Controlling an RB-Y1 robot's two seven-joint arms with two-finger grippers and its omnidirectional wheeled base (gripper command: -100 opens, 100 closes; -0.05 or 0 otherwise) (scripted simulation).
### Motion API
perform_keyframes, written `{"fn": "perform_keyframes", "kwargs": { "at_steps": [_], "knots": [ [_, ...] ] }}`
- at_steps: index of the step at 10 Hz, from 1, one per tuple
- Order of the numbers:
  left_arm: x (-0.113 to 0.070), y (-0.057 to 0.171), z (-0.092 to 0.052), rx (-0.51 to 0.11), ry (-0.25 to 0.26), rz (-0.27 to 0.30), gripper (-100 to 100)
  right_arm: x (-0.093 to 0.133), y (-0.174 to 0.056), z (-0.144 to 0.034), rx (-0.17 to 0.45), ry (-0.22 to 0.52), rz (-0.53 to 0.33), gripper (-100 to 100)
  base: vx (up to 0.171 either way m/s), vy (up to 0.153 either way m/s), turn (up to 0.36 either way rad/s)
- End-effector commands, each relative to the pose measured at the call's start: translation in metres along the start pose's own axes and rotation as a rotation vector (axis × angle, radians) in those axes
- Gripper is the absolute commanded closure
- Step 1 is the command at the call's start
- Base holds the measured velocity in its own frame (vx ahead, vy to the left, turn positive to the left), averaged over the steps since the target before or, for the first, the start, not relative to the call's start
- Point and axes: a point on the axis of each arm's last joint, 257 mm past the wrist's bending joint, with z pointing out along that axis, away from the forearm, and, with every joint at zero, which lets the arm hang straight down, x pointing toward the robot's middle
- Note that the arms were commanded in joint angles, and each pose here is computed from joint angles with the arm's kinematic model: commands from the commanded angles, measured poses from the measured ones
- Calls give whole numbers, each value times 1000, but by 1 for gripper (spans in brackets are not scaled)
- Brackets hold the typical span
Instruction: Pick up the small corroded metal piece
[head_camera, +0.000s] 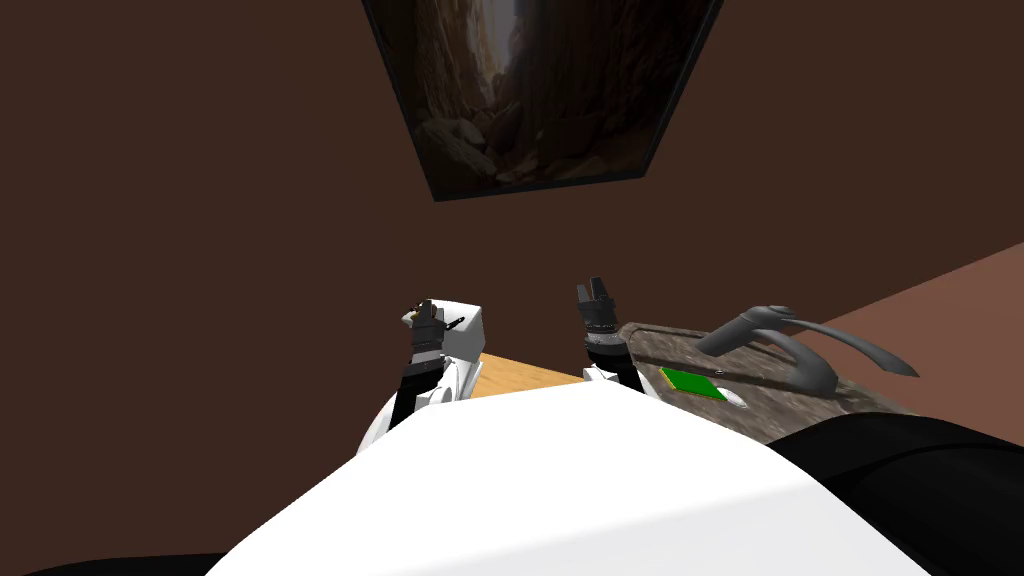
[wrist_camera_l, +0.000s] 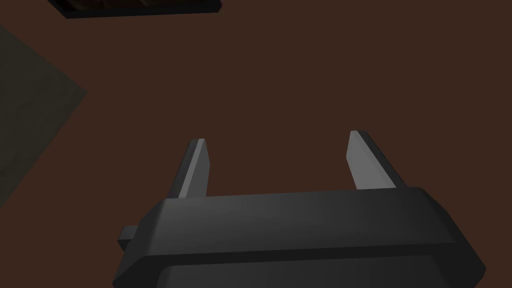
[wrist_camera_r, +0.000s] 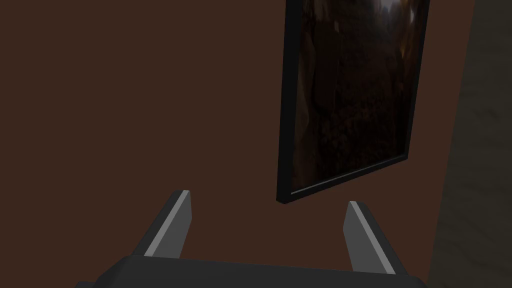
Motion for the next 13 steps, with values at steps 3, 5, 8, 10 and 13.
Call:
{"fn": "perform_keyframes", "kwargs": {
  "at_steps": [3,5,8,10,13],
  "knots": [
    [-1,28,9,-60,54,34,-100,0,0,0,0,0,0,0,-17,41,103],
    [-6,50,18,-108,65,43,-100,0,0,0,0,0,0,0,-20,66,108],
    [-13,76,30,-168,62,44,-100,0,0,0,0,0,0,0,-22,73,101],
    [-24,102,40,-231,48,38,-100,0,0,0,0,0,0,0,-21,51,119],
    [-28,122,49,-277,40,28,-100,0,0,0,0,0,0,0,-19,48,64]
  ]
}}
